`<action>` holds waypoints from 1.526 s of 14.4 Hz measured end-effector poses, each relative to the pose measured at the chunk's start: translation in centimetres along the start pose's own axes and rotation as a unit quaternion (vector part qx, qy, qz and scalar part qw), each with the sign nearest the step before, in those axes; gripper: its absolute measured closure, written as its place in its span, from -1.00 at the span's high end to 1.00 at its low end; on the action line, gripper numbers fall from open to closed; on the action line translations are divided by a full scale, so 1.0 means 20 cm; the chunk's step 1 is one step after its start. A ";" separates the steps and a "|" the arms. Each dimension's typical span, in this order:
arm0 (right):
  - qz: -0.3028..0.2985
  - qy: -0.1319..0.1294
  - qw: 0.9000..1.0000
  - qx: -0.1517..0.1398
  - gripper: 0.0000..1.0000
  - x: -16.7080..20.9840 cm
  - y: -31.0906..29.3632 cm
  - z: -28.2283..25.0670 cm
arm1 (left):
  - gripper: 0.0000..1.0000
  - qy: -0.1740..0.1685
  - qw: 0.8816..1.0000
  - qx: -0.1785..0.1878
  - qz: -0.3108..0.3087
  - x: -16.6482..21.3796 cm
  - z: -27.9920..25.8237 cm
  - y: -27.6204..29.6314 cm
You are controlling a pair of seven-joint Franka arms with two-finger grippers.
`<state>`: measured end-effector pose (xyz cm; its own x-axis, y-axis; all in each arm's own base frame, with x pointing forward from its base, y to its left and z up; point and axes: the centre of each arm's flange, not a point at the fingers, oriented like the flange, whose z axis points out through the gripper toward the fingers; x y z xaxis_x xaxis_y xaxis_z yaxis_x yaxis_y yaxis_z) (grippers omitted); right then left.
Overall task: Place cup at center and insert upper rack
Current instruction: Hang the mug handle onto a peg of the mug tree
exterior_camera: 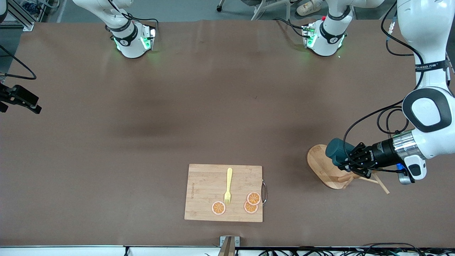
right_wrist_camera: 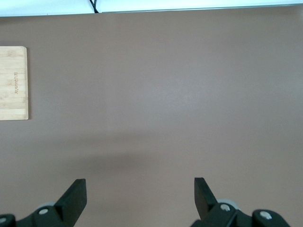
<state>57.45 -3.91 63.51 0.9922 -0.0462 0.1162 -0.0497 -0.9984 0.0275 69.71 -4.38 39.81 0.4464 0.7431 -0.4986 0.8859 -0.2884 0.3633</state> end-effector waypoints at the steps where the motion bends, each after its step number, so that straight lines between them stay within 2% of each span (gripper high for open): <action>1: 0.000 0.000 1.000 0.000 1.00 0.00 0.00 0.00 | -0.89 0.001 1.000 0.001 0.003 0.01 0.01 0.00; 7: -0.008 -0.010 1.000 0.001 1.00 -0.01 -0.04 0.01 | -0.89 0.005 1.000 -0.004 0.006 0.07 -0.02 -0.02; 17: -0.009 -0.011 1.000 0.001 1.00 -0.01 -0.05 0.01 | -0.89 0.009 1.000 -0.006 0.002 0.13 -0.04 -0.03; 18: -0.009 -0.011 1.000 0.001 1.00 -0.01 -0.05 0.01 | -0.80 0.010 1.000 -0.006 0.002 0.14 -0.04 -0.03; 22: -0.011 -0.011 1.000 0.001 1.00 -0.01 -0.06 0.01 | 0.01 0.011 1.000 -0.008 0.019 0.13 -0.05 -0.02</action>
<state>57.31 -2.68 63.27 0.9952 -0.0257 0.0947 -0.0284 -0.9992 0.0271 70.43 -1.71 39.05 0.4773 0.7446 -0.4667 0.8657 -0.3075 0.3950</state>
